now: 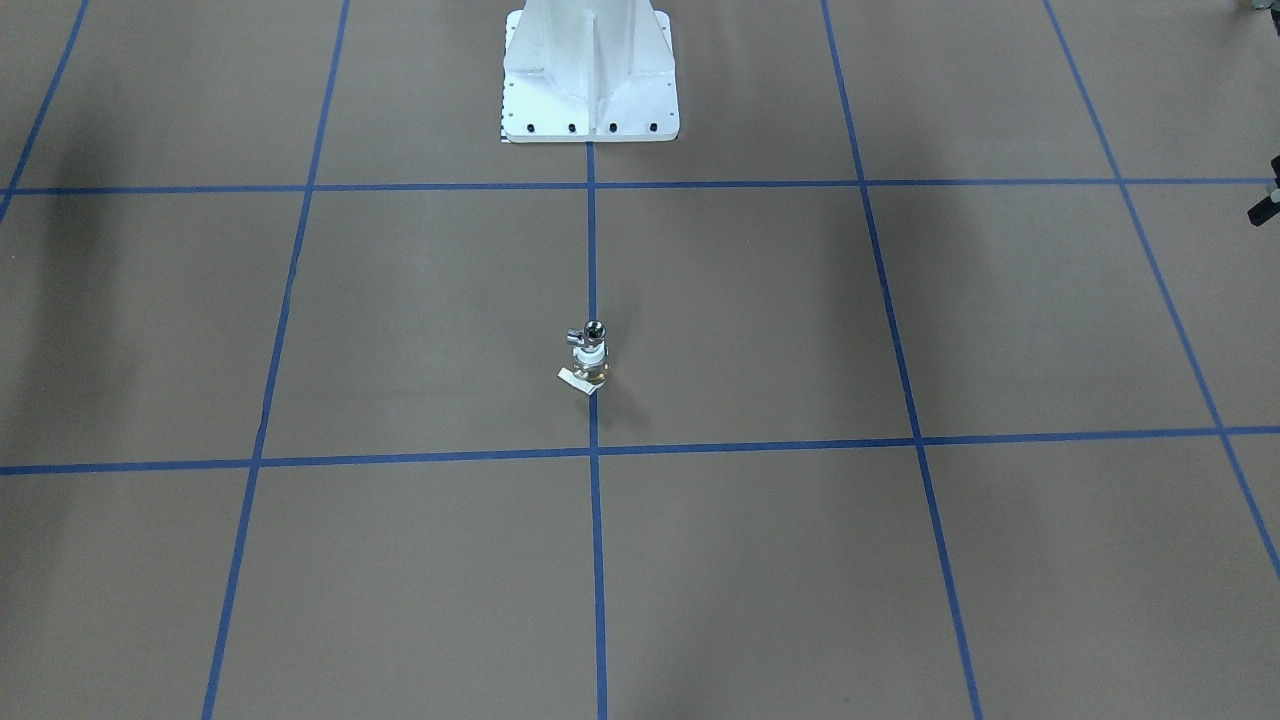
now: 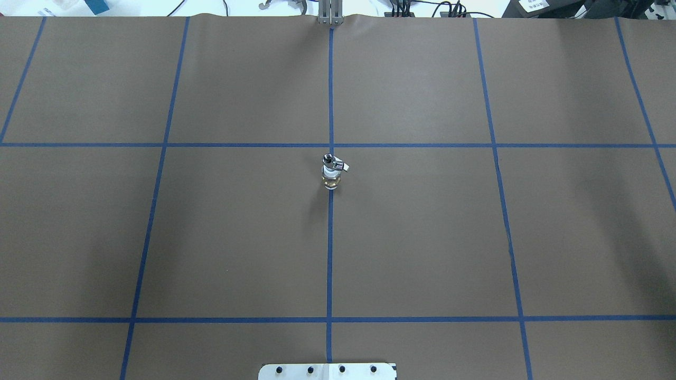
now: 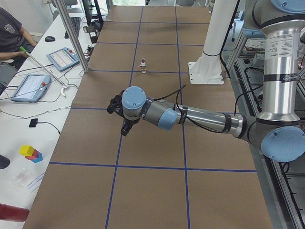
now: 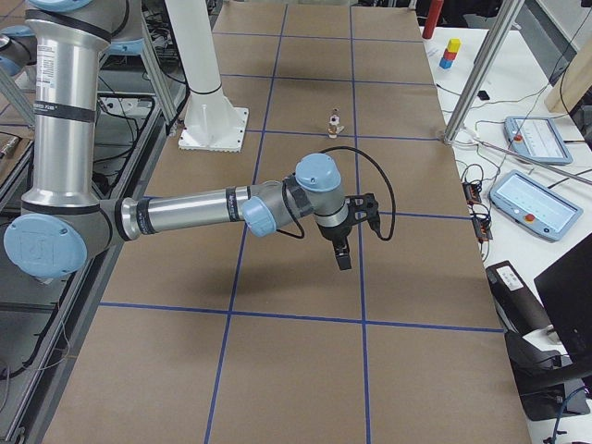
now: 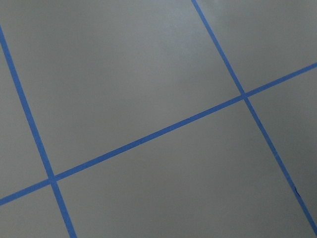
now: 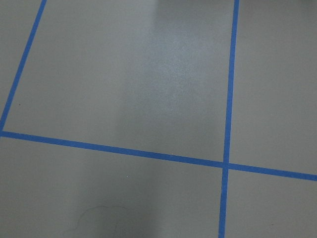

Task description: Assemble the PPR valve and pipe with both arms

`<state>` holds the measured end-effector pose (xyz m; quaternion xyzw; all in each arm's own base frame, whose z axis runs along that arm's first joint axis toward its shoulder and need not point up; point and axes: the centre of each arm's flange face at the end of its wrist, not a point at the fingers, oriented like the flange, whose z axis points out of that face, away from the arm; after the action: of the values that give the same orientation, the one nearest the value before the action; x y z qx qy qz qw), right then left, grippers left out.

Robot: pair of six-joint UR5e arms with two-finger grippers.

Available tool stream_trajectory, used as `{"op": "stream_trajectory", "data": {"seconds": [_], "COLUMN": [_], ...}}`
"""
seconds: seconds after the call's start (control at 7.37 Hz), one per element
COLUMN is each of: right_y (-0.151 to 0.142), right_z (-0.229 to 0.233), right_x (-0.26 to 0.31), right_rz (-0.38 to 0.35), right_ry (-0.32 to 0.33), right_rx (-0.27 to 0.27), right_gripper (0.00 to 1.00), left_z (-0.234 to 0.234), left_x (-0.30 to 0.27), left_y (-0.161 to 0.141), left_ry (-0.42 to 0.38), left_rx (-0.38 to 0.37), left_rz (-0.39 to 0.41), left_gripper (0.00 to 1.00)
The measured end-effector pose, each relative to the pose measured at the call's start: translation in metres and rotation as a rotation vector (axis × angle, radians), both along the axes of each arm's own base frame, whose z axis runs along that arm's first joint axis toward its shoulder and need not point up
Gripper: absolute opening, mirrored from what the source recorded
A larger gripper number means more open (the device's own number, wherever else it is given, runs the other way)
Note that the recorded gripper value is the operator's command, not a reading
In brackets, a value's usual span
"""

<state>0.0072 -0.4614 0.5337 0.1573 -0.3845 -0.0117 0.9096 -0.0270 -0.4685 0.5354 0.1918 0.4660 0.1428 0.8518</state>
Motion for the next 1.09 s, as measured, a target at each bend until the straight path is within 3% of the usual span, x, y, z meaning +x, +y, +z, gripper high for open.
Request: {"op": "stream_trajectory", "data": {"seconds": [0.27, 0.68, 0.81, 1.09], "right_y": [0.004, 0.004, 0.004, 0.005], "right_z": [-0.005, -0.004, -0.004, -0.003], "right_x": [0.002, 0.018, 0.019, 0.019], "right_rz": [-0.02, 0.009, 0.012, 0.014], "right_ry": [-0.06, -0.068, -0.067, -0.065], "right_rx": [-0.005, -0.007, -0.008, -0.01], "right_gripper": [1.0, 1.0, 1.0, 1.0], "left_z": [0.005, -0.007, -0.007, -0.014], "left_x": [-0.009, -0.016, -0.016, -0.014], "left_y": [0.004, 0.005, 0.002, -0.01], "left_ry": [-0.036, -0.106, -0.111, -0.09], "left_rx": [0.004, 0.033, 0.019, -0.087], "left_rz": [-0.031, -0.074, -0.081, -0.128], "left_gripper": [1.0, 1.0, 1.0, 1.0]}}
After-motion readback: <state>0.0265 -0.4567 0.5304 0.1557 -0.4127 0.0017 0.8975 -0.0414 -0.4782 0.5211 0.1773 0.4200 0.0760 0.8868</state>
